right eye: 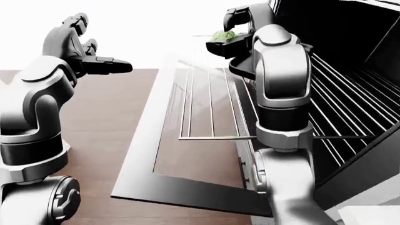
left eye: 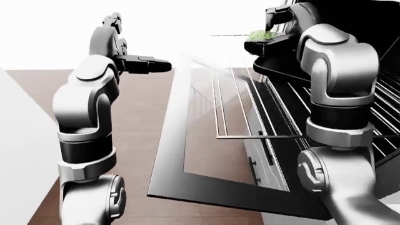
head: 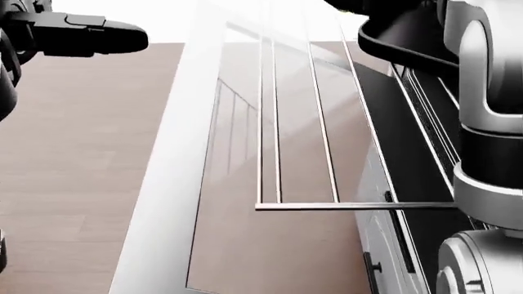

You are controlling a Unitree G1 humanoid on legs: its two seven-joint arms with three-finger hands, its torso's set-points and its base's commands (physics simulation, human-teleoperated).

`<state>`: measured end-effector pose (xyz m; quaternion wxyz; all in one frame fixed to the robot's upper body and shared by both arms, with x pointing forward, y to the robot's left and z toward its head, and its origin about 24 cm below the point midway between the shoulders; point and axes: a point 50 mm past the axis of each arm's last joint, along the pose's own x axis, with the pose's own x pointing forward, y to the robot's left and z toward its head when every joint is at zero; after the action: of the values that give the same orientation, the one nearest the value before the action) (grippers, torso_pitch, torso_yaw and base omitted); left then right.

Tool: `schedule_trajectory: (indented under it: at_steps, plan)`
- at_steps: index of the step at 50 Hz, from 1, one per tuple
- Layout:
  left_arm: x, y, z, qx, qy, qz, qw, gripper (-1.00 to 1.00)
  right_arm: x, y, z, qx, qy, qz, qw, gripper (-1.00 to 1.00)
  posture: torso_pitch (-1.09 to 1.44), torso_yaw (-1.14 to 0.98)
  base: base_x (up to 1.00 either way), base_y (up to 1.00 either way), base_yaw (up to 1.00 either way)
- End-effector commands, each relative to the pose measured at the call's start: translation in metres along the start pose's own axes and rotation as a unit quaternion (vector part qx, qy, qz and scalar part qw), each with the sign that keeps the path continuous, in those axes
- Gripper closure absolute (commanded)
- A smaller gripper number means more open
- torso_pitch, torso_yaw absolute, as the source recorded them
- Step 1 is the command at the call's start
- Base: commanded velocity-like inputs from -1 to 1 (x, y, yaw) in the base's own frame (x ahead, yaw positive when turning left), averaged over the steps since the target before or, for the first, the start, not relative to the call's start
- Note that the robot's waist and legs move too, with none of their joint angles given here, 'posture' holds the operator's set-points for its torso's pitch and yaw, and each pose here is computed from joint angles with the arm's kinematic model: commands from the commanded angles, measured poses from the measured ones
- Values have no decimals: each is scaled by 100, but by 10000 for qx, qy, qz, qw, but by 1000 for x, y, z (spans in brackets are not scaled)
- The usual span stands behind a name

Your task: Place the broccoli on the top rack of the oven.

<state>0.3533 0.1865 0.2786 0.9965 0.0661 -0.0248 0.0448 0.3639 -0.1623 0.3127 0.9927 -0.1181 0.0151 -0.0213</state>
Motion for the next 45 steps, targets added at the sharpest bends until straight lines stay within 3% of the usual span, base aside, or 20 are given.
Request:
schedule_trajectory:
  at_steps: [1,18,26,45]
  plan:
    - [-7,7,29,-7,-639,172,9978,-100,-7,-3,29,25,-624,10,9980,100,0,0,0,0,0]
    - [0,8,41,-8,-681,163,9975,-100,3,-27,65,-68,-528,-213,9984,100,0,0,0,0,0]
    - [3,6,45,7,-686,154,9975,-100,7,-40,58,-108,-385,-362,9985,100,0,0,0,-1,0]
    - [10,5,52,22,-708,171,9973,-100,8,-43,50,-76,-317,-395,9987,100,0,0,0,-19,0]
